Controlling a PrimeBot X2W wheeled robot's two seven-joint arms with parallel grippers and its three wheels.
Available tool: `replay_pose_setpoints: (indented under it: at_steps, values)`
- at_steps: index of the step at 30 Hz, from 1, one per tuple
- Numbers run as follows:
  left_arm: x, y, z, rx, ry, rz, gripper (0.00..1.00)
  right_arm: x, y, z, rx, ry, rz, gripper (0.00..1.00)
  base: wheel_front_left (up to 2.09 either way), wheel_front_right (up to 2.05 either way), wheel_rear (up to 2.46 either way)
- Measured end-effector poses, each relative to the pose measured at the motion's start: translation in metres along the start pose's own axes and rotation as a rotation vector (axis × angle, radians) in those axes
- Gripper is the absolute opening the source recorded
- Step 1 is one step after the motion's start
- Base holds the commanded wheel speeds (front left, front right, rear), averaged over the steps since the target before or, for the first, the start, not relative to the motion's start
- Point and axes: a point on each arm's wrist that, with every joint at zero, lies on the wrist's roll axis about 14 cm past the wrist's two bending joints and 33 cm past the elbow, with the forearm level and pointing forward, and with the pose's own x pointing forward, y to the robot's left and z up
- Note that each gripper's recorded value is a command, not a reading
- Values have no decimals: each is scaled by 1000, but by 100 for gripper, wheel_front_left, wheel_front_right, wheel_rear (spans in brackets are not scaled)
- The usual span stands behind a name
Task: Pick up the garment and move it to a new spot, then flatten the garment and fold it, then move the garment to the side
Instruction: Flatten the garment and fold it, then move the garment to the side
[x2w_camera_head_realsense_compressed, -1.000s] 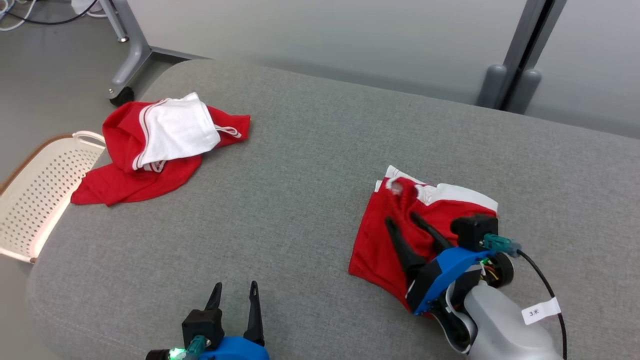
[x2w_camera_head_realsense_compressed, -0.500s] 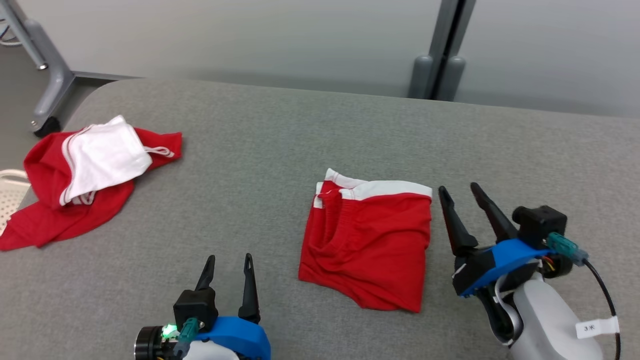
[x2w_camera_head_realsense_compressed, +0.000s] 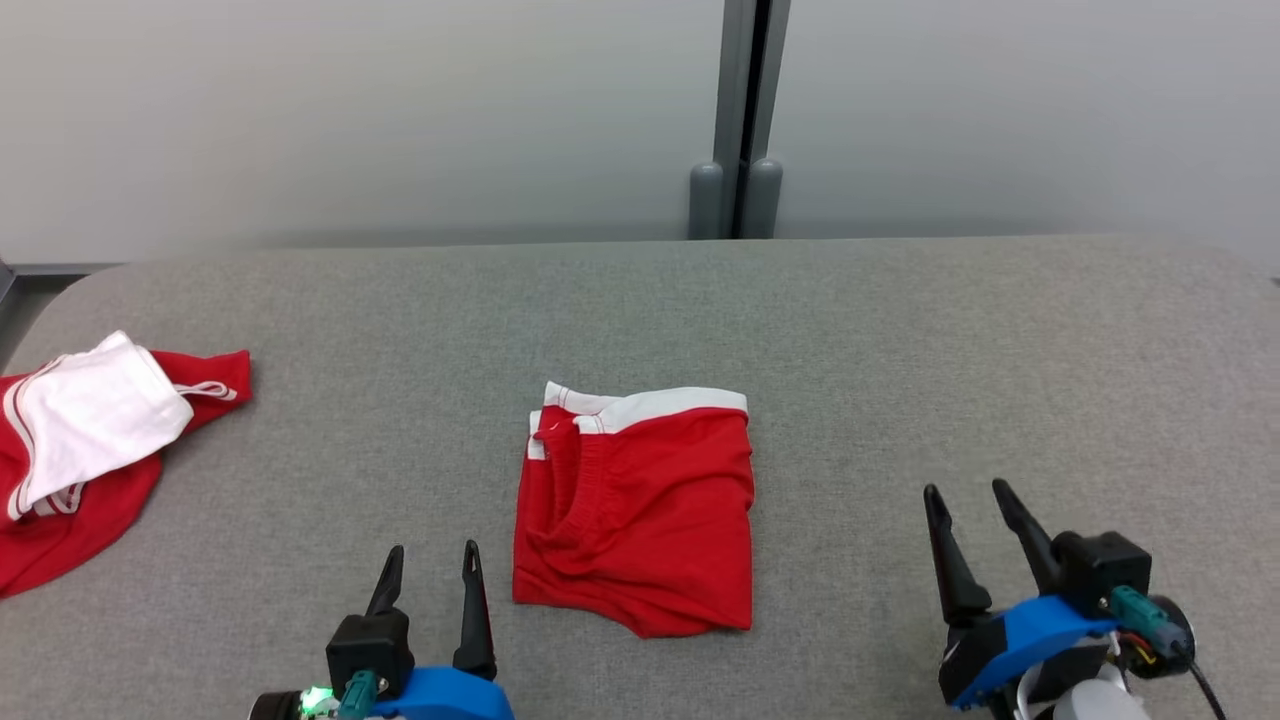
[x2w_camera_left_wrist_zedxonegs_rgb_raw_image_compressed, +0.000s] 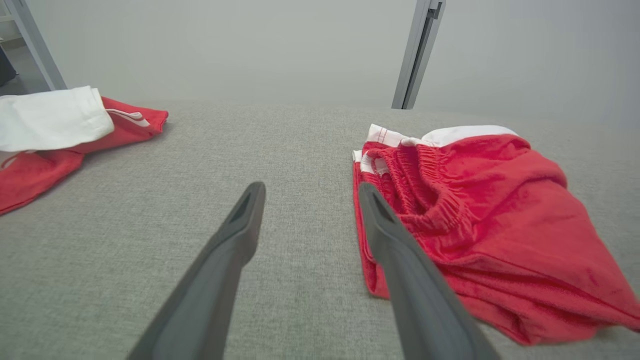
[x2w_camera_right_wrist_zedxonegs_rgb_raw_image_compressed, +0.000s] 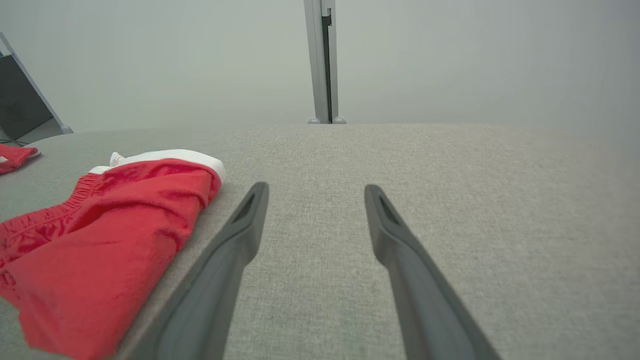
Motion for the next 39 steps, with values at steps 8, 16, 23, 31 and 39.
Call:
replay_pose_setpoints:
  at_steps: [8,16,23,31,39]
  values:
    - [-9,-4,-4,-3,7,-17,100,-23,5,-18,25,47,1,100,0,0,0]
    - [-7,-2,-10,-3,25,-12,100,-13,17,-26,39,73,38,100,0,0,0]
    - [-3,1,-11,-10,33,2,100,23,66,-33,82,113,182,100,0,0,0]
    - [-17,36,-24,-23,73,128,100,50,102,-76,146,266,251,100,0,0,0]
    - [-16,46,-30,-25,94,164,100,64,115,-88,146,299,289,0,0,0,0]
